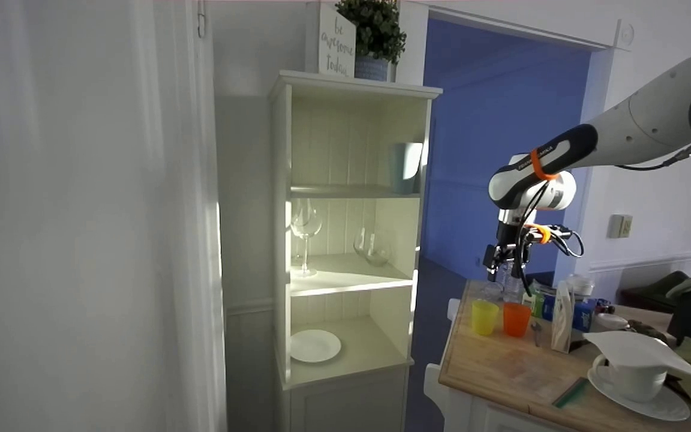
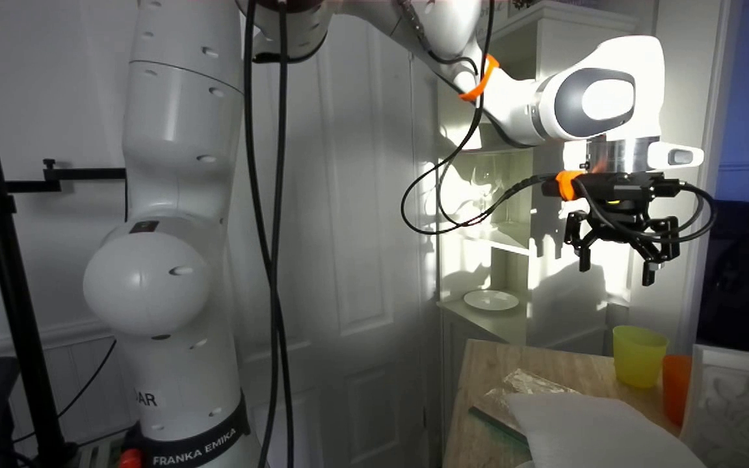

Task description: Put the yellow cup on top of the cabinet on the left

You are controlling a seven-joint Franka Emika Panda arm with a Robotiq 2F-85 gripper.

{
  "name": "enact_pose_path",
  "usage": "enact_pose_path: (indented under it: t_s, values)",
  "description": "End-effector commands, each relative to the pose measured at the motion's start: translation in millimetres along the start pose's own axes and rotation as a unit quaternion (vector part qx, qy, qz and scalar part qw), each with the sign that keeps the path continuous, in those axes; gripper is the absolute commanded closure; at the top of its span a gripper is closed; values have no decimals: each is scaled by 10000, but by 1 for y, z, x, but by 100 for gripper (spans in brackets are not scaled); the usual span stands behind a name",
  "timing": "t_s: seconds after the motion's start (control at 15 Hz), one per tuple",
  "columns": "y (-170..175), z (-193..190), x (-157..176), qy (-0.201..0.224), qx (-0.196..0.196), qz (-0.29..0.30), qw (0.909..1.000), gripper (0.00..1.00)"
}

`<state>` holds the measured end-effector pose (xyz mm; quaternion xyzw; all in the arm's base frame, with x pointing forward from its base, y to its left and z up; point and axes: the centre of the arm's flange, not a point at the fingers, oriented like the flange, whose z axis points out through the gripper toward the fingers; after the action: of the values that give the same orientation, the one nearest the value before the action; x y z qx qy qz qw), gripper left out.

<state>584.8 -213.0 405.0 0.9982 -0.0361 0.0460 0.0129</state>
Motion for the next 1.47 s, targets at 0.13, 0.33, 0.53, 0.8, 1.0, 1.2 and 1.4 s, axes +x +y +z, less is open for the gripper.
enact_pose_path:
  t_s: [0.13, 0.33, 0.53, 0.8, 1.0, 1.2, 1.4]
  values:
    - [2, 28, 6, 102, -48, -90, 9999, 0]
    - [7, 52, 10, 47, -60, 127, 9999, 0]
    - [11, 74, 13, 119, 29, 86, 9999, 0]
    - [8, 99, 9, -3, 135, -244, 9996, 0]
    - [2, 109, 9, -15, 237, -446, 9987, 0]
    - [-5, 110, 7, -17, 207, -627, 9978, 0]
    - [-5, 104, 5, -108, 74, -604, 9981, 0]
